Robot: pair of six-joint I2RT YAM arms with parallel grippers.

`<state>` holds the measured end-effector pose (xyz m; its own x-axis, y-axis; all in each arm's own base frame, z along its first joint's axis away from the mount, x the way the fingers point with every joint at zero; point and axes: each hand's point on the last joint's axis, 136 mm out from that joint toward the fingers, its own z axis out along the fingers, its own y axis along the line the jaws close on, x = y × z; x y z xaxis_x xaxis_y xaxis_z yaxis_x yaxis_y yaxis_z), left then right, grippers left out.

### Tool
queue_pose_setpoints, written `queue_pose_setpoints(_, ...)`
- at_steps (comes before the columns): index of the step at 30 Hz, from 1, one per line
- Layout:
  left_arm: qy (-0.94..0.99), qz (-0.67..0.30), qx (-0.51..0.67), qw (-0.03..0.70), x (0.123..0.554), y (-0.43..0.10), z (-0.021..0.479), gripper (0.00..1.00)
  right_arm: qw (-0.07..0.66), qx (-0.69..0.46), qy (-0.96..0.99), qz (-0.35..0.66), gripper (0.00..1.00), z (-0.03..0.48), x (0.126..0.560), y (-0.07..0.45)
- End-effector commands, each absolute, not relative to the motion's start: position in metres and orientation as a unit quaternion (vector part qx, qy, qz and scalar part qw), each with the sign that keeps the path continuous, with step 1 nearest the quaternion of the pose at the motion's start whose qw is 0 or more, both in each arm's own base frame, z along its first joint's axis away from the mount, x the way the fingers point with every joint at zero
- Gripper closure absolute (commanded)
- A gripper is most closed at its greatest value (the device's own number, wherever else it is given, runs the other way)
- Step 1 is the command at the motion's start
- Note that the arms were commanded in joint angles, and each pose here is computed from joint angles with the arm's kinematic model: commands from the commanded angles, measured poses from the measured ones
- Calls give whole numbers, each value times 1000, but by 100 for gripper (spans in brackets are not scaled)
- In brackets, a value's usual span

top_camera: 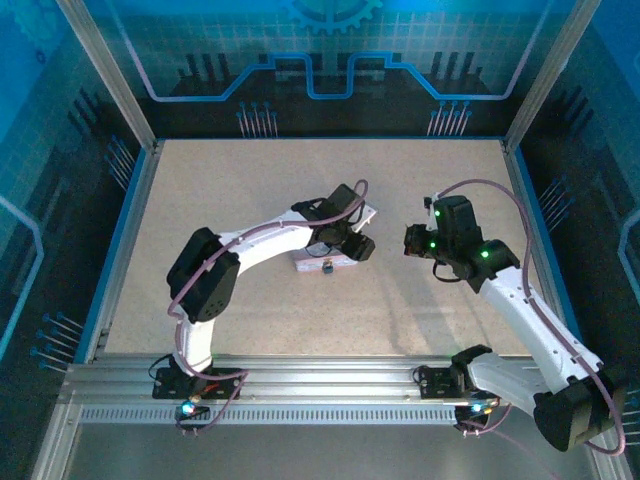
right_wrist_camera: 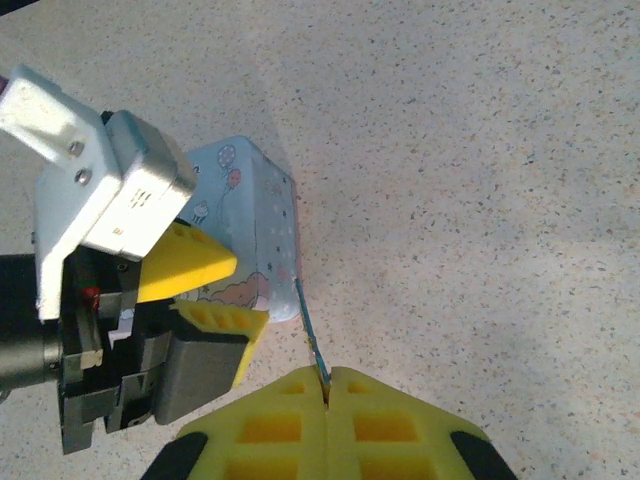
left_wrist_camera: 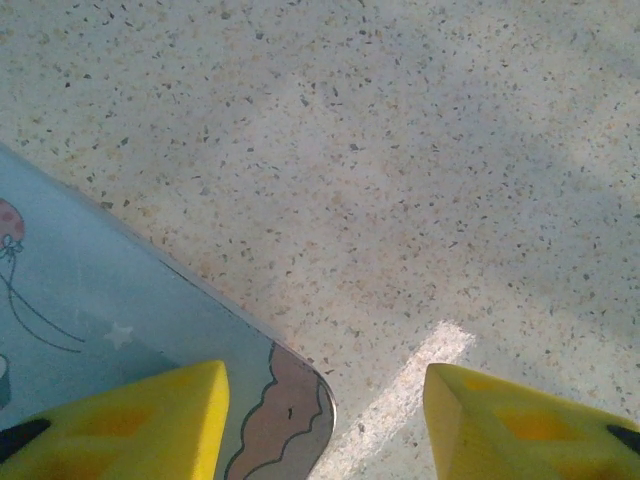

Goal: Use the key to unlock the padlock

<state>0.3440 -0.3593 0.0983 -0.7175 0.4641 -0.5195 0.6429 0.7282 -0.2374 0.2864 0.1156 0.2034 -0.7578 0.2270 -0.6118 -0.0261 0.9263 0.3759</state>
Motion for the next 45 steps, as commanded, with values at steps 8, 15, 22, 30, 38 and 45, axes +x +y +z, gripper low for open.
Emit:
queue_pose_setpoints(8,903,-235,307,186,296,-341,105,46,333,45,922,195,100,204,289,118)
queue_pose_setpoints(15,907,-227,301,189,277,-318,110,46,321,43,925,201,100,197,290,123)
queue_pose_setpoints(22,911,-228,274,207,270,-303,120,43,316,41,925,206,100,195,290,125)
queue_pose_setpoints(30,932,-222,188,217,265,-257,129,42,314,40,927,202,100,195,289,125)
queue_pose_setpoints(38,951,-231,99,181,253,-210,113,42,308,41,928,205,100,190,291,127)
queue_pose_setpoints(45,953,-248,69,159,267,-208,96,41,307,42,928,207,100,191,292,129)
